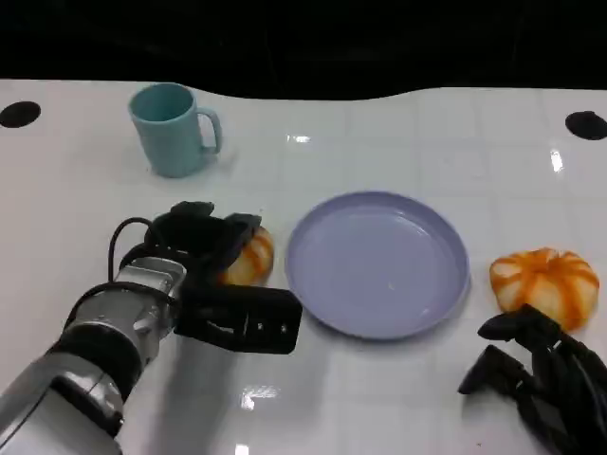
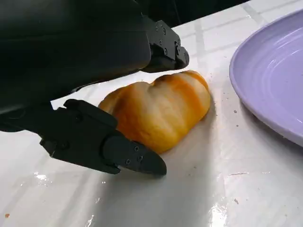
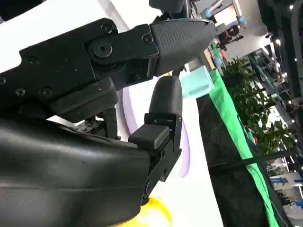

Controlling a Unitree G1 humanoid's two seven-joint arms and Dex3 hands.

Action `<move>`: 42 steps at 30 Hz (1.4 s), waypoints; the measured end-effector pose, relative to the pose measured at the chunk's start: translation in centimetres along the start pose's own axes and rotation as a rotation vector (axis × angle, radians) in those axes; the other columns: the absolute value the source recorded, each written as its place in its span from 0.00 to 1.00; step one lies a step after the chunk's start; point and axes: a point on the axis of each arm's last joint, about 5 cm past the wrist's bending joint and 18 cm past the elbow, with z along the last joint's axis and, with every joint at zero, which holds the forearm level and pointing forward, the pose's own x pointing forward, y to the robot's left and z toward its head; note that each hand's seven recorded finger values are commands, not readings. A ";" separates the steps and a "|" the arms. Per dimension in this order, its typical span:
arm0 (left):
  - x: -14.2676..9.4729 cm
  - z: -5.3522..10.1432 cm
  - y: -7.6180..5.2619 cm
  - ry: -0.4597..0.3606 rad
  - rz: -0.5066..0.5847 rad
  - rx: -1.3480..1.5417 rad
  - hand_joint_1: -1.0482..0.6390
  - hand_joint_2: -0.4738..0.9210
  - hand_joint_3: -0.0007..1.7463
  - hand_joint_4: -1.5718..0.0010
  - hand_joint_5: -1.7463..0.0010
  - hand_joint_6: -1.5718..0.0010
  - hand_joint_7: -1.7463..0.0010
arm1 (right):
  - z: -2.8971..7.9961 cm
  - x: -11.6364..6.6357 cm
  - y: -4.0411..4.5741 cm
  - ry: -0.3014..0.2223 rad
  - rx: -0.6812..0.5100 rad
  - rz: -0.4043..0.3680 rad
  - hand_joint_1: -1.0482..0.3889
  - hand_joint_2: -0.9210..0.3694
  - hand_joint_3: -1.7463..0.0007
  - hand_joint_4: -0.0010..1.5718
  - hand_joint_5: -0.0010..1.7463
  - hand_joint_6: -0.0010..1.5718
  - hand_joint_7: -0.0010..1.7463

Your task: Grasp the bread from the table and place it into the plate.

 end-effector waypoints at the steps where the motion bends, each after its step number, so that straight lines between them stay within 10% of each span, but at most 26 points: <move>1: 0.0 -0.1 0.1 -0.001 -0.017 -0.016 0.44 0.98 0.02 0.73 0.88 0.74 0.95 | 0.0 0.0 0.01 -0.001 0.000 0.001 0.36 0.00 0.88 0.42 0.86 0.40 0.66; 6: 0.0 -0.3 0.2 -0.006 -0.031 -0.076 0.46 1.00 0.04 0.55 0.80 0.54 0.93 | 0.2 0.0 0.09 -0.007 -0.003 0.000 0.35 0.00 0.89 0.42 0.86 0.40 0.66; 9: 0.0 -0.4 0.3 -0.016 0.014 -0.074 0.43 1.00 0.05 0.52 0.26 0.29 0.92 | 0.2 -0.1 0.11 -0.003 0.001 -0.001 0.35 0.00 0.89 0.42 0.85 0.40 0.66; 12: -0.1 -0.5 0.1 -0.032 0.066 -0.059 0.43 1.00 0.04 0.54 0.03 0.43 0.52 | 0.1 -0.1 0.10 0.000 0.005 -0.003 0.35 0.00 0.88 0.42 0.85 0.40 0.66; 14: -0.1 -0.5 0.0 -0.038 0.086 -0.048 0.47 1.00 0.19 0.56 0.01 0.61 0.11 | 0.1 -0.1 0.10 0.003 0.009 -0.003 0.36 0.00 0.88 0.42 0.85 0.39 0.66; 16: -0.1 -0.6 -0.1 -0.036 0.095 -0.046 0.48 1.00 0.21 0.57 0.00 0.66 0.04 | 0.1 -0.1 0.11 0.003 0.008 -0.003 0.36 0.00 0.87 0.42 0.85 0.39 0.66; 29: -0.5 -0.9 -1.0 -0.026 0.185 -0.089 0.47 1.00 0.20 0.55 0.00 0.61 0.25 | 0.1 -0.2 0.09 0.001 0.008 0.001 0.36 0.00 0.87 0.42 0.86 0.39 0.67; 34: -0.5 -1.0 -1.2 -0.001 0.253 -0.100 0.51 1.00 0.21 0.52 0.00 0.69 0.05 | 0.1 -0.2 0.08 0.001 0.008 0.000 0.35 0.00 0.87 0.41 0.85 0.38 0.67; 42: -0.4 -1.1 -0.8 0.077 0.372 -0.231 0.57 0.97 0.20 0.51 0.00 0.69 0.00 | 0.1 -0.3 -0.03 0.005 0.004 0.003 0.36 0.00 0.87 0.40 0.86 0.38 0.66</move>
